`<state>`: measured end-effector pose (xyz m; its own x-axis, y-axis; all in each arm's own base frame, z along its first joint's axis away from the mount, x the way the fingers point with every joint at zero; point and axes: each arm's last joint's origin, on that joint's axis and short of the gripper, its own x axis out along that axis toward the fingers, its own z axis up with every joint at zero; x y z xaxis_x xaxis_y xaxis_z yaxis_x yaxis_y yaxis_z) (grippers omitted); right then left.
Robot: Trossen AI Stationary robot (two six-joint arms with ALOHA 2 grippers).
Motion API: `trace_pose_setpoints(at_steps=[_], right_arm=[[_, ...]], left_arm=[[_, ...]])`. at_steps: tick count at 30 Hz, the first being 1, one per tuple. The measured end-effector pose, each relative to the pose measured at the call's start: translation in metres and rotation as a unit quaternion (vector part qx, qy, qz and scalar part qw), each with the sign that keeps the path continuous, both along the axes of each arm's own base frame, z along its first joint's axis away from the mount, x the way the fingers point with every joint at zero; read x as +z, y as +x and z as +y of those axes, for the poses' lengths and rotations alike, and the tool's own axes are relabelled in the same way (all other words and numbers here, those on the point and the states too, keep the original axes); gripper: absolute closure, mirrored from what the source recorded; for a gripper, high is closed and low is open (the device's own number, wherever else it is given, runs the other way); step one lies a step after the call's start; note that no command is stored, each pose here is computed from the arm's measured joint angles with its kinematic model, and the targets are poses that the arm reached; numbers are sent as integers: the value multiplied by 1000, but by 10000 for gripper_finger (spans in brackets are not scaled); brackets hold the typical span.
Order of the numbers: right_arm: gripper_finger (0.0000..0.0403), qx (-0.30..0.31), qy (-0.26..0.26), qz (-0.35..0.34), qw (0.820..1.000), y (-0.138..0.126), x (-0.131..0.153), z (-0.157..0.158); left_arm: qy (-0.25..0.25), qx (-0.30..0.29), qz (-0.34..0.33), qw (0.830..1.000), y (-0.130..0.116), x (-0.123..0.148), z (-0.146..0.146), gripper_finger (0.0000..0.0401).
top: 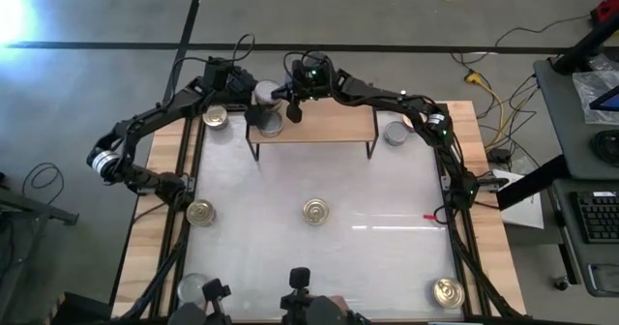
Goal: Stack canned seafood by type on shelf
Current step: Stack the green tuna can on top of the green tuna can on the shelf
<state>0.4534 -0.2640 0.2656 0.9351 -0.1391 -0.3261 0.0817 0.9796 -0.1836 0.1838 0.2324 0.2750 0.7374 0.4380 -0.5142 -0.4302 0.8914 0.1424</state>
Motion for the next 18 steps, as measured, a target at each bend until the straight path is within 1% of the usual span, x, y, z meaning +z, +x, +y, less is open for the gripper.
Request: trace_pose_setpoints(at_steps=[9,13,18], right_arm=[[390,-6,-2,0,1000,0,0,-1],[390,-9,-1,-20,1000,1,4,-1],[390,-9,-14,-43,999,2,8,-1]], left_arm=[[-7,4,10,1000,-1,-2,-1,1],[-6,6,12,1000,-1,-2,-1,1],[-1,3,14,1000,-1,-2,-1,1]])
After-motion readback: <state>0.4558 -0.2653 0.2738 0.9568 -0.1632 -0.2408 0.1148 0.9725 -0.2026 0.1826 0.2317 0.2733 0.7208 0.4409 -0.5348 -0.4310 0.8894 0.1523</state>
